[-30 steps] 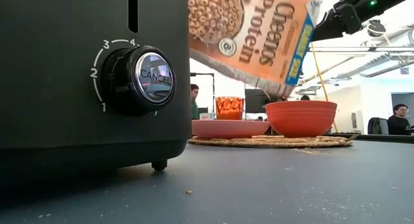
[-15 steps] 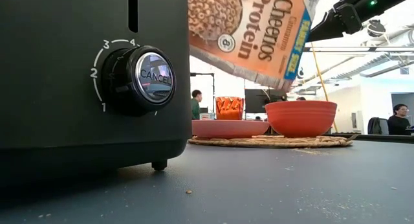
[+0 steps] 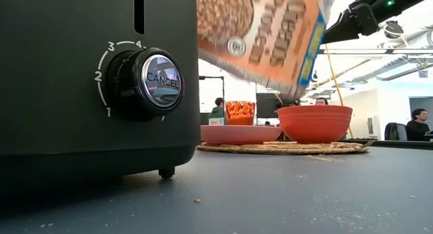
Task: Arrange a breakfast setting
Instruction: Pour the cereal from the cereal box into the red bowl
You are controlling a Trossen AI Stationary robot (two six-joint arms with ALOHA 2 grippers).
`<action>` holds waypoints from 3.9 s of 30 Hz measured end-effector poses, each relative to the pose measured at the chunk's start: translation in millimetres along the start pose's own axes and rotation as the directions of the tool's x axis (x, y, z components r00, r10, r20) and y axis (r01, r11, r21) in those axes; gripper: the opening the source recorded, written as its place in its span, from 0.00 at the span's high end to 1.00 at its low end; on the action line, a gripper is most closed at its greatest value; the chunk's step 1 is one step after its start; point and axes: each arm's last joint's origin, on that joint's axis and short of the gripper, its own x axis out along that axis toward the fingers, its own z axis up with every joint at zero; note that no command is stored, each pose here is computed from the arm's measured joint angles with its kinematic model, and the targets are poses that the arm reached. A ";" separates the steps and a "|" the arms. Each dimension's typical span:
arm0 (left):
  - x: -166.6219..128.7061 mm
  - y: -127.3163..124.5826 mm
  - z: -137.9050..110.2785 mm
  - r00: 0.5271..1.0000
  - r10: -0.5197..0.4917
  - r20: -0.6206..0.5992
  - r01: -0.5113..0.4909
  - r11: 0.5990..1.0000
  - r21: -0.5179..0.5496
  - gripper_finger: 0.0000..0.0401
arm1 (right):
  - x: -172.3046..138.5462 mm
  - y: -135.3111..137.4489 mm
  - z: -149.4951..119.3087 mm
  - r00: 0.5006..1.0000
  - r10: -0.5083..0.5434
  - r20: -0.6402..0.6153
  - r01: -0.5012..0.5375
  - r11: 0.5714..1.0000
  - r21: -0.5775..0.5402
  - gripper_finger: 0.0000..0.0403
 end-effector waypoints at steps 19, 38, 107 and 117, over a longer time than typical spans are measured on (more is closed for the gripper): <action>-6.0 -1.5 8.4 0.998 0.001 0.064 -0.003 1.000 0.030 0.56 | 0.0 0.0 0.1 1.000 0.000 0.001 0.000 1.000 0.000 0.47; -6.5 -1.8 4.9 0.999 0.000 0.035 0.000 1.000 0.004 0.56 | 0.1 0.0 -0.1 1.000 0.000 -0.001 0.000 1.000 0.000 0.47; -57.6 -11.7 45.8 0.921 0.000 0.389 -0.047 0.993 0.110 0.56 | 7.8 2.1 4.9 1.000 -0.001 0.020 -0.006 0.917 0.399 0.02; -64.6 -12.6 59.6 0.848 -0.010 0.530 -0.073 0.988 0.136 0.56 | 33.4 21.3 13.0 0.883 0.133 0.451 -0.316 0.878 0.359 0.02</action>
